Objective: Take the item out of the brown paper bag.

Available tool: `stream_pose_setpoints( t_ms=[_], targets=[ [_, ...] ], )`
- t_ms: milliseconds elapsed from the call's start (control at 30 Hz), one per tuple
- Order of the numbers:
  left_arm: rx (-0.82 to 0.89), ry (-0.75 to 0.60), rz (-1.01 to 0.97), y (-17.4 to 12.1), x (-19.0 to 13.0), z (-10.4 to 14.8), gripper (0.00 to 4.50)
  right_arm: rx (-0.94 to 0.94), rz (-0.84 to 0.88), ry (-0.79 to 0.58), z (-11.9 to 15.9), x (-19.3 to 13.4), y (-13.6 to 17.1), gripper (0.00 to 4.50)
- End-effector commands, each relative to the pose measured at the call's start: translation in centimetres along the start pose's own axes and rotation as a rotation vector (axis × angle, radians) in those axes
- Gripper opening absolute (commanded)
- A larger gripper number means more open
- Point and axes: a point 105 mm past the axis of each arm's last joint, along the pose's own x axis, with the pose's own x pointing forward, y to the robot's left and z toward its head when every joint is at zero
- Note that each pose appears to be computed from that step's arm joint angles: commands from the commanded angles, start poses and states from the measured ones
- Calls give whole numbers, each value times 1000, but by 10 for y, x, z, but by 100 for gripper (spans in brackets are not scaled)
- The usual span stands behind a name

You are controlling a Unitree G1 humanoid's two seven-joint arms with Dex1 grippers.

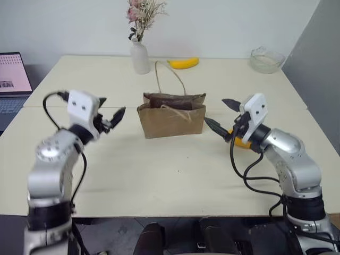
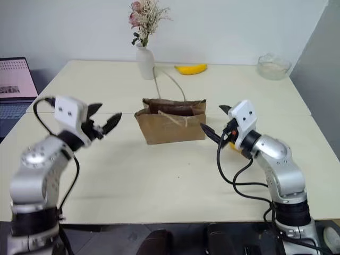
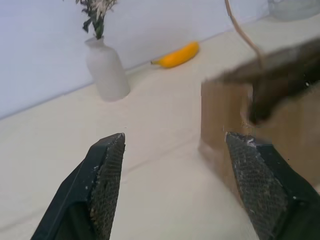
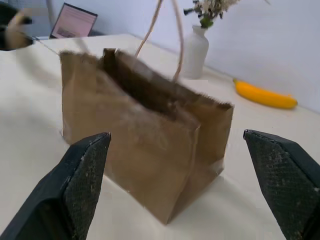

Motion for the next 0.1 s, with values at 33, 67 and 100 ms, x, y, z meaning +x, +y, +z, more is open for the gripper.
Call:
stream_pose_setpoints(
  t_ms=[33, 67, 100],
  targets=[
    [36, -103, 46, -10, -6, 16, 336, -32, -47, -85, 13, -2, -1, 450],
    [31, -113, 47, -13, -7, 15, 336, -19, -64, -101, 13, -2, -2, 450],
    [37, -127, 43, -16, -7, 16, 336, -14, -77, -114, 14, -1, -3, 450]
  ],
)
